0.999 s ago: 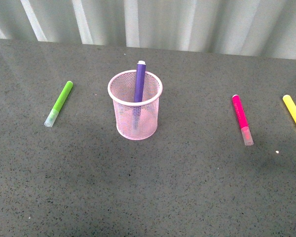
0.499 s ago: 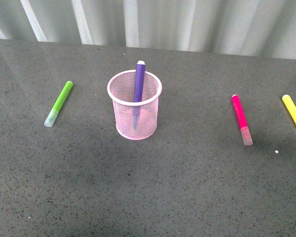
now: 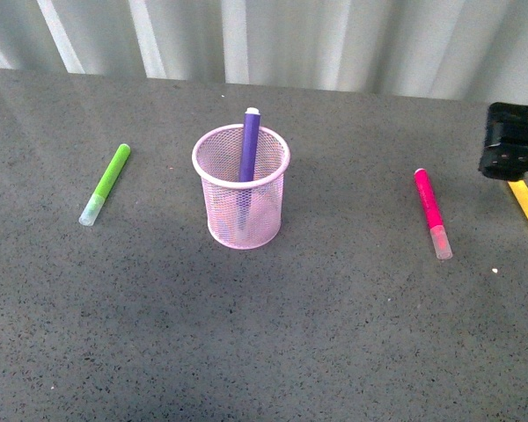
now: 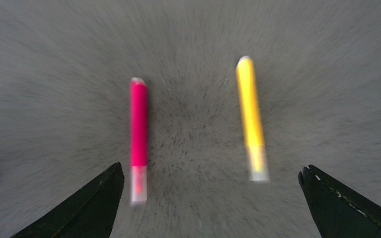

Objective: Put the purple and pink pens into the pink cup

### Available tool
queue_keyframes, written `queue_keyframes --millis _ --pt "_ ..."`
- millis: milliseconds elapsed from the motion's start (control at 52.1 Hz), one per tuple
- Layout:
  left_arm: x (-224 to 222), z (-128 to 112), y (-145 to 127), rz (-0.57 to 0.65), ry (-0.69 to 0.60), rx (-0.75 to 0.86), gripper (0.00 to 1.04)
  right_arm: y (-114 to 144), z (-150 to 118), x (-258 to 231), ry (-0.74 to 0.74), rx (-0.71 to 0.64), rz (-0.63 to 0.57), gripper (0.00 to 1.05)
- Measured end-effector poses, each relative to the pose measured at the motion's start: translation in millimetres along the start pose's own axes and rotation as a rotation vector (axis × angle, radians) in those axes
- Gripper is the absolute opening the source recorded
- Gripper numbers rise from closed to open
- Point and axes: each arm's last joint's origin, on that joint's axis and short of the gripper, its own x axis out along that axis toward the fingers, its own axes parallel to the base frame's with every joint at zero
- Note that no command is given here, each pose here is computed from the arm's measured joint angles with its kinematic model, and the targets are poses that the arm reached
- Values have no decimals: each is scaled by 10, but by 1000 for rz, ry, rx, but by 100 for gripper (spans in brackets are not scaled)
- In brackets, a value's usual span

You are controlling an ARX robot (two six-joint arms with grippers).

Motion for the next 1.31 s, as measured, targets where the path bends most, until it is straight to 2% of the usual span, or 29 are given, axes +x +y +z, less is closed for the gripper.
queue_keyframes --millis 115,615,1037,1306 --pt "0 0 0 0 0 0 98 124 65 274 48 15 -2 98" --pt "0 0 0 0 0 0 98 467 255 702 83 27 26 98" --pt "0 0 0 0 0 0 98 657 238 904 123 -9 5 98" --pt "0 0 0 0 0 0 98 662 154 980 150 -8 -2 98"
